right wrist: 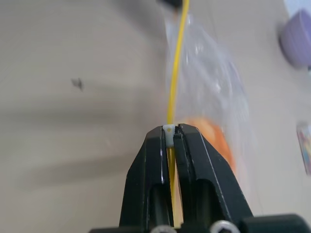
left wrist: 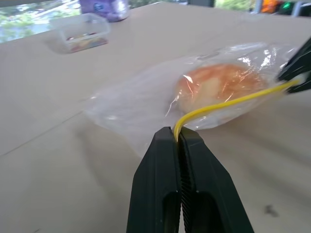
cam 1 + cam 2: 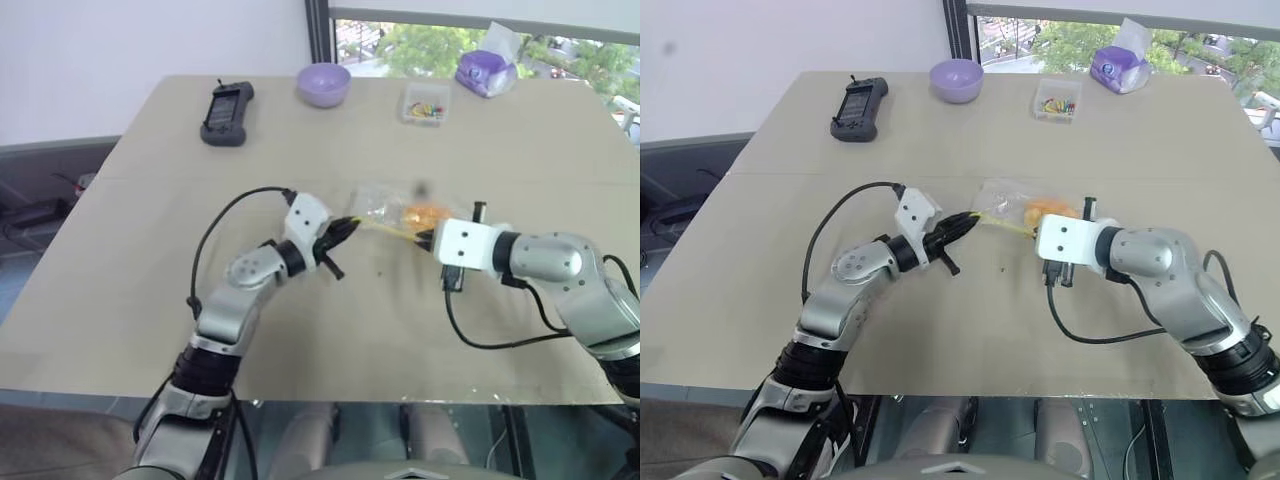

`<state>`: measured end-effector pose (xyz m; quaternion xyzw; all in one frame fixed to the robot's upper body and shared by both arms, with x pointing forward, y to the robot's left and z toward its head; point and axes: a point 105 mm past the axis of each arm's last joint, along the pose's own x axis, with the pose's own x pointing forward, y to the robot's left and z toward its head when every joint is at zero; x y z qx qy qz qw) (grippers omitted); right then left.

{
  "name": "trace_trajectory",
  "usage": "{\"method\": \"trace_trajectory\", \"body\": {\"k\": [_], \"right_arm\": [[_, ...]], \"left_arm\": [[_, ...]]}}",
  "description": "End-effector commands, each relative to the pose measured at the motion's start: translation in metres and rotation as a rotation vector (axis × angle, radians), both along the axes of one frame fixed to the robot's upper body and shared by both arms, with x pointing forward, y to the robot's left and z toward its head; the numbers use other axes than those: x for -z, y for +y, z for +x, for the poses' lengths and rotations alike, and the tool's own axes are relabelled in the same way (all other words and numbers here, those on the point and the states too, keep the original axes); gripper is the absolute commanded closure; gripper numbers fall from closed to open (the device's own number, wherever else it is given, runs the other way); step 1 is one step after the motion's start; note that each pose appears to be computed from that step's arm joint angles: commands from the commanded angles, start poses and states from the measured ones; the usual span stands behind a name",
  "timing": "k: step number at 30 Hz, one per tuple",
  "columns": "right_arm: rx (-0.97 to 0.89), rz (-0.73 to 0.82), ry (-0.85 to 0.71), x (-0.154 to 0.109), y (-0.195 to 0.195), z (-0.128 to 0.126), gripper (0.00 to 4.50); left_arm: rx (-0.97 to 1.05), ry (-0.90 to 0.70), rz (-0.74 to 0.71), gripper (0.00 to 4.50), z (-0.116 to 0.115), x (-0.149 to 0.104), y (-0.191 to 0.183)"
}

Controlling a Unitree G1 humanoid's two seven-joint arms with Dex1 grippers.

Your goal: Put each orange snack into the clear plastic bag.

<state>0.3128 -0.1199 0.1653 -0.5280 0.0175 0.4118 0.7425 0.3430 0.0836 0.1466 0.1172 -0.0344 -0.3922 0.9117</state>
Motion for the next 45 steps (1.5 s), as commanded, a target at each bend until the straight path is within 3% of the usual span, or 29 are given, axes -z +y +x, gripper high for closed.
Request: {"method": "trace_trajectory", "body": {"k": [1, 9, 18, 22, 25, 28, 33, 37, 40, 45], "right_arm": [[0.187, -0.064, -0.033, -0.008, -0.046, 0.015, 4.43], [0.301, -0.124, 0.022, 0.000, -0.077, 0.013, 4.43], [0.341, -0.151, 0.038, -0.001, -0.086, 0.009, 4.43], [0.342, -0.139, 0.023, -0.005, -0.085, 0.011, 4.43], [0.341, -0.095, -0.073, -0.020, -0.078, 0.022, 4.43], [0.357, -0.019, -0.273, -0.056, -0.072, 0.042, 4.43], [0.358, 0.133, -0.604, -0.127, -0.060, 0.058, 4.43], [0.351, 0.174, -0.676, -0.141, -0.059, 0.057, 4.43], [0.346, 0.153, -0.633, -0.130, -0.061, 0.058, 4.43], [0.323, 0.076, -0.404, -0.086, -0.068, 0.051, 4.43]], "left_arm": [[-0.191, -0.076, -0.010, 4.50, 0.013, -0.017, 0.044], [-0.222, -0.096, -0.026, 4.50, 0.016, -0.022, 0.049], [-0.232, -0.100, -0.033, 4.50, 0.019, -0.023, 0.049], [-0.240, -0.107, -0.032, 4.50, 0.021, -0.023, 0.050], [-0.248, -0.165, -0.009, 4.50, 0.025, -0.032, 0.046], [-0.290, -0.322, 0.043, 4.50, 0.034, -0.056, 0.042], [-0.492, -0.616, -0.066, 4.50, 0.050, -0.139, 0.053], [-0.587, -0.707, -0.134, 4.50, 0.050, -0.171, 0.066], [-0.562, -0.668, -0.121, 4.50, 0.051, -0.162, 0.066], [-0.353, -0.364, -0.049, 4.50, 0.045, -0.085, 0.047]]}}
